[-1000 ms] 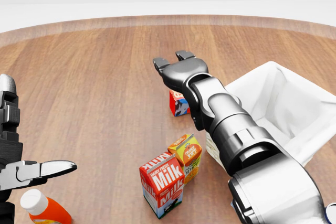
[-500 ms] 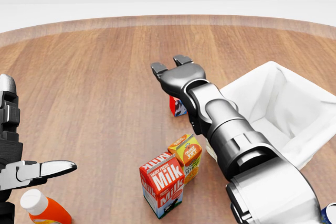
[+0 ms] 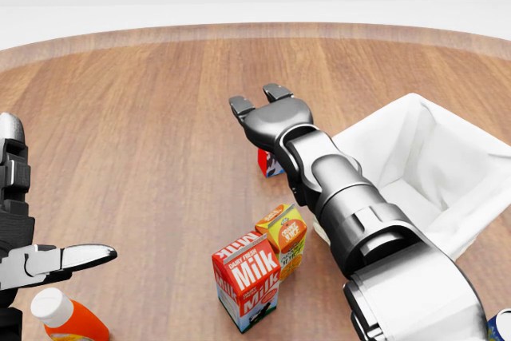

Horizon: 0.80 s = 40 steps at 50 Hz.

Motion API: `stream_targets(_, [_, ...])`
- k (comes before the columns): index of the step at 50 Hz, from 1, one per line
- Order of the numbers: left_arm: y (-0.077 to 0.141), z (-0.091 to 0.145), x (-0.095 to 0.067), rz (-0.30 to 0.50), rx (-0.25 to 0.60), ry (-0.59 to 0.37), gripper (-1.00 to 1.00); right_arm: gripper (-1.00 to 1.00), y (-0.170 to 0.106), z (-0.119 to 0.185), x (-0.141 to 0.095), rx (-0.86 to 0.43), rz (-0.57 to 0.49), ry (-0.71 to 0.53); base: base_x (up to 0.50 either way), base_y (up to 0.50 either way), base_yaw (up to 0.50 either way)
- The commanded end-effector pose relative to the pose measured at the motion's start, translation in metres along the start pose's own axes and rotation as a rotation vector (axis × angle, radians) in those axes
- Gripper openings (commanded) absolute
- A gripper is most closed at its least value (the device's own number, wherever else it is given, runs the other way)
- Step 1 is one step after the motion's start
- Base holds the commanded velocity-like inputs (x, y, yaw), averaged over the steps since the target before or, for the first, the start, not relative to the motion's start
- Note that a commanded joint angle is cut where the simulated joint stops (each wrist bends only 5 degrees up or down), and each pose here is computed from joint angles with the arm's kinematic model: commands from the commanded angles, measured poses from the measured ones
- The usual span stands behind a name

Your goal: Pick up the orange juice, and put it in the basket.

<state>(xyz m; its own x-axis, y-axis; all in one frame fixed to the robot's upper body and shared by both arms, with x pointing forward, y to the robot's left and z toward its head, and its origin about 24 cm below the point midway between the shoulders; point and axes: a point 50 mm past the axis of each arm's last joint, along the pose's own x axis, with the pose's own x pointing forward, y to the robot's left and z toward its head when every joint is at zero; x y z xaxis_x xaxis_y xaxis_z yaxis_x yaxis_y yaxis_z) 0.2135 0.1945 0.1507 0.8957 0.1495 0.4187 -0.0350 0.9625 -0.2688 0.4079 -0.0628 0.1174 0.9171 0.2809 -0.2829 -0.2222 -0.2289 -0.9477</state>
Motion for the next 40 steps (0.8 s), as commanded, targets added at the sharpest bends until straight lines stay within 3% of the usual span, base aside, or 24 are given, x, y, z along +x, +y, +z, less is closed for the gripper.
stream_targets(1, [0.0,0.0,0.0,0.0,0.0,0.0,1.0,1.0,0.002,0.0,0.0,-0.007,-0.008,0.002,0.0,0.0,0.0])
stream_targets(40, [0.0,0.0,0.0,0.0,0.0,0.0,1.0,1.0,0.021,0.004,-0.001,-0.013,0.015,-0.007,0.0,0.0,0.0])
